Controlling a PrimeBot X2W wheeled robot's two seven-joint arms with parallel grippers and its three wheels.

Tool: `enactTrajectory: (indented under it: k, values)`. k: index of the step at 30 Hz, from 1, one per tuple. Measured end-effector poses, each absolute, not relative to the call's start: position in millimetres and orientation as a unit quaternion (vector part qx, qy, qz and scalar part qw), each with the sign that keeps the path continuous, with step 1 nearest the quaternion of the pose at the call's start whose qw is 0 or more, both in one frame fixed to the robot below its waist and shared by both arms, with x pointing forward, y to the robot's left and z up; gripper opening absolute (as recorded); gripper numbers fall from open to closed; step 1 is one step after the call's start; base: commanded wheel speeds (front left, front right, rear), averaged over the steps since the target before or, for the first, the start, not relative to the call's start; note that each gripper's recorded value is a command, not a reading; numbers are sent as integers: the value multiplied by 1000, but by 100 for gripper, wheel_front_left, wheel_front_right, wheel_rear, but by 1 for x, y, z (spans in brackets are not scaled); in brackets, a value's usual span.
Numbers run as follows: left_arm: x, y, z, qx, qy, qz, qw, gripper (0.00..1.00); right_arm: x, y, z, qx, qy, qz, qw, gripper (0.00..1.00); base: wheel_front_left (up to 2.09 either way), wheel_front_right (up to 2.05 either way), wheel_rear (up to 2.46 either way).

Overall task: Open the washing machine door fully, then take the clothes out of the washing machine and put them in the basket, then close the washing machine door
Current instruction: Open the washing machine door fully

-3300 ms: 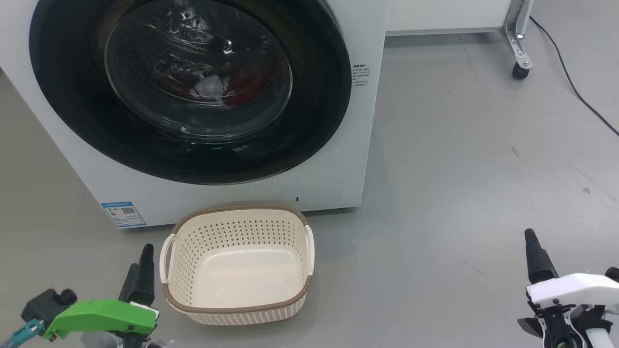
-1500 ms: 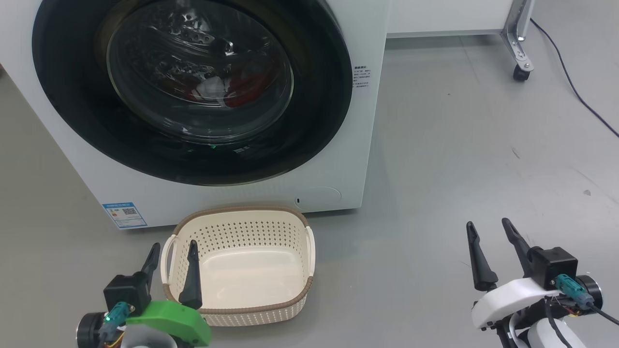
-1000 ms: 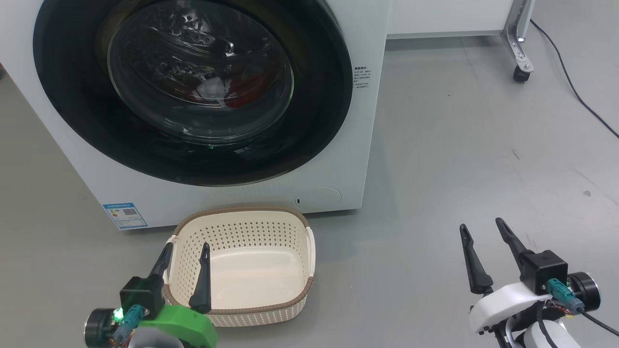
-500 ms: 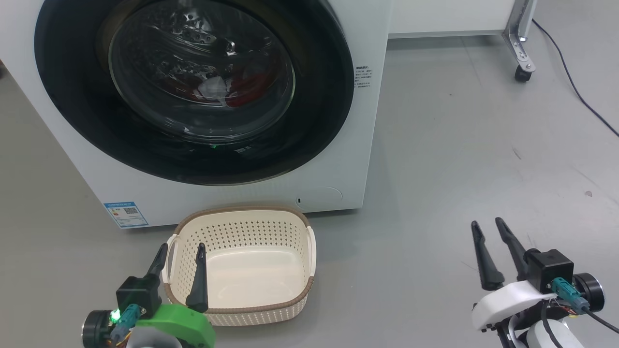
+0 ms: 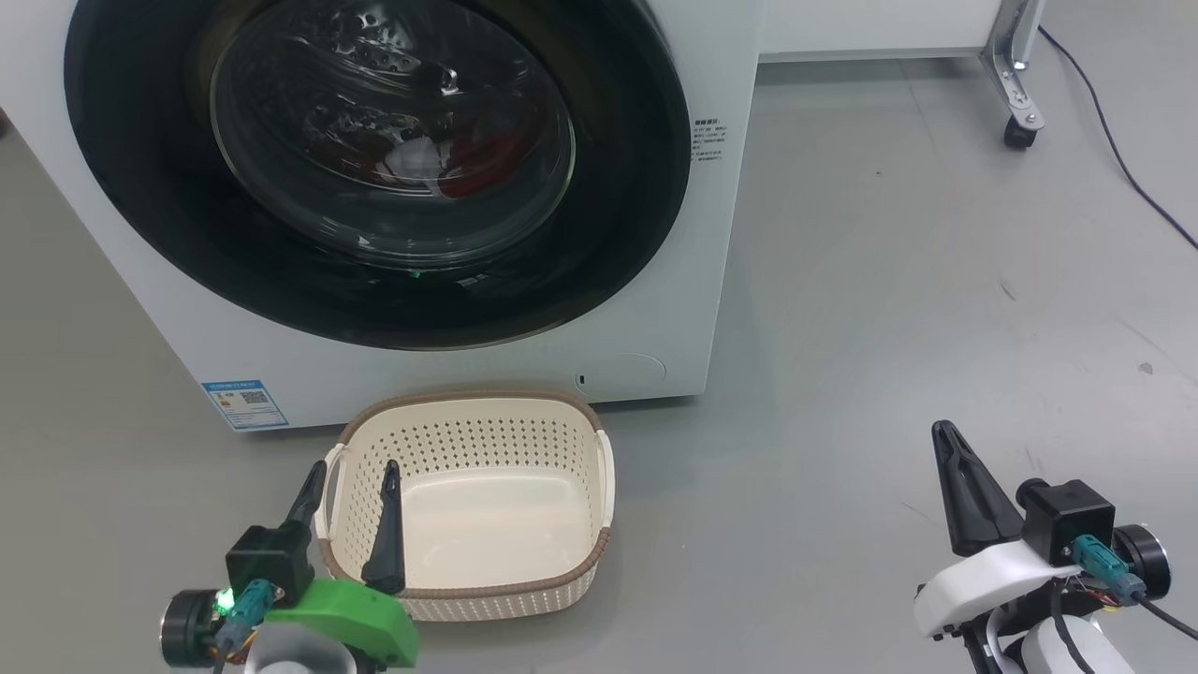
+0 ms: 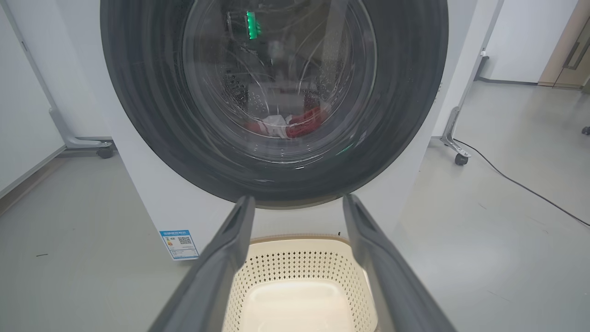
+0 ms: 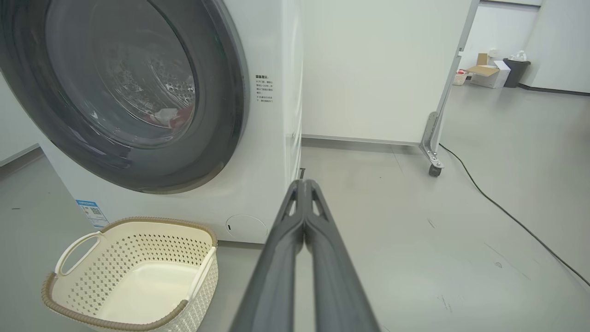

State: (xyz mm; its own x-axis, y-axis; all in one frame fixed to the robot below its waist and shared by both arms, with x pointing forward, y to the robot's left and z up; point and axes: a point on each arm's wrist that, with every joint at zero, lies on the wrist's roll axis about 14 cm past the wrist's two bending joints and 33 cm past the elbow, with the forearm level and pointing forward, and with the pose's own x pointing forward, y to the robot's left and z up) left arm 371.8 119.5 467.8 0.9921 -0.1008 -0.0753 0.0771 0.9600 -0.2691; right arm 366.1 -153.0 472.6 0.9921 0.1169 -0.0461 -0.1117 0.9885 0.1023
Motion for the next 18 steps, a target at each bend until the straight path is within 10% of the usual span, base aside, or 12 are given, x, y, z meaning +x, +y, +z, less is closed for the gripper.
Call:
enactTrajectory:
  k: [18]
  values:
    - [400, 116, 474, -137, 30, -47, 989, 100, 399, -155, 469, 217, 26, 24, 976, 0, 0, 0, 0]
